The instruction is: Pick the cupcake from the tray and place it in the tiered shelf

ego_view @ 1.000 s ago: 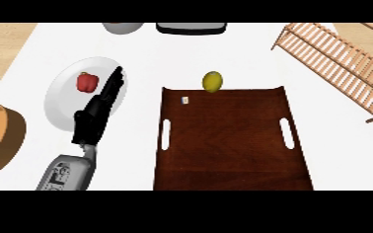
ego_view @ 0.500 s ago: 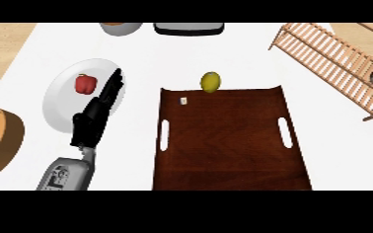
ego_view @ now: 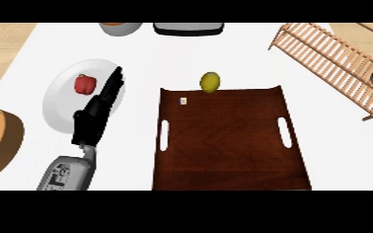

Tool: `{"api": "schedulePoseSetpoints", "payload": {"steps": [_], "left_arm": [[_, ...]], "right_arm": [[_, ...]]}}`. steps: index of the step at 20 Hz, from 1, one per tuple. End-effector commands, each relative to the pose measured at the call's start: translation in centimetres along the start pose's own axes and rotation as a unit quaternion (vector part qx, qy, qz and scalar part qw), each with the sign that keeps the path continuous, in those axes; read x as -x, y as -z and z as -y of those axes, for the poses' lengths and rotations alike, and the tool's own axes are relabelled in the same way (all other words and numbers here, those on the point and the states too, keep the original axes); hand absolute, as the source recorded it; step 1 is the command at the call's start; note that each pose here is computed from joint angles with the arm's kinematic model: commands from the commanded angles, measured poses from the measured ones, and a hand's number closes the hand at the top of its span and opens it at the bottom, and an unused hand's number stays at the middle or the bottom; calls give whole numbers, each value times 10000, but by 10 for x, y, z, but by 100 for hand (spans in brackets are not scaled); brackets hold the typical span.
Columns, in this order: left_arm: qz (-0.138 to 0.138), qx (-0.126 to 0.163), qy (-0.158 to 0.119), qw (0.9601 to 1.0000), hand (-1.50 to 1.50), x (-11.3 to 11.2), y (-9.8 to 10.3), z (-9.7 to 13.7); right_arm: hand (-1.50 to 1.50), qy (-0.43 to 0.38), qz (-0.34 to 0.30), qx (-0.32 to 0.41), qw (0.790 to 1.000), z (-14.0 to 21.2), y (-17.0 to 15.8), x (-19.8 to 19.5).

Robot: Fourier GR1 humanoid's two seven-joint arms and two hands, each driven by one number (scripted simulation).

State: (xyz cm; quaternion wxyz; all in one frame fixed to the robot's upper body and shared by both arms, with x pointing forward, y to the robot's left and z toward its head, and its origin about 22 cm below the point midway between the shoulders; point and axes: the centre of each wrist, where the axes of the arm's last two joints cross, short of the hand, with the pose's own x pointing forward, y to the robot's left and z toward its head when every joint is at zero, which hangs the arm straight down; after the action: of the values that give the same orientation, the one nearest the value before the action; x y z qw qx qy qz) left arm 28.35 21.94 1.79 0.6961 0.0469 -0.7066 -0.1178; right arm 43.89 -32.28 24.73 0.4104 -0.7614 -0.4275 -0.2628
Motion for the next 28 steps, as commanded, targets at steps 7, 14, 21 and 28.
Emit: {"api": "schedulePoseSetpoints", "payload": {"steps": [7, 14, 21, 28], "left_arm": [[-36, -70, 38, 10000, 0, 7, -7, -2], [-110, -264, 33, 9996, 0, 6, -6, -14], [-190, -386, 23, 9991, 0, 11, -14, -13], [-275, -477, 23, 9985, 0, 13, -10, -26]], "right_arm": [[-150, 1625, -684, 966, 9796, 63, 39, -39], [-150, 1408, -1500, 1222, 9710, 113, 39, -20], [-150, 859, -1912, 584, 9760, 157, 22, 10], [-150, 784, -1874, 297, 9787, 225, 3, 58]]}}
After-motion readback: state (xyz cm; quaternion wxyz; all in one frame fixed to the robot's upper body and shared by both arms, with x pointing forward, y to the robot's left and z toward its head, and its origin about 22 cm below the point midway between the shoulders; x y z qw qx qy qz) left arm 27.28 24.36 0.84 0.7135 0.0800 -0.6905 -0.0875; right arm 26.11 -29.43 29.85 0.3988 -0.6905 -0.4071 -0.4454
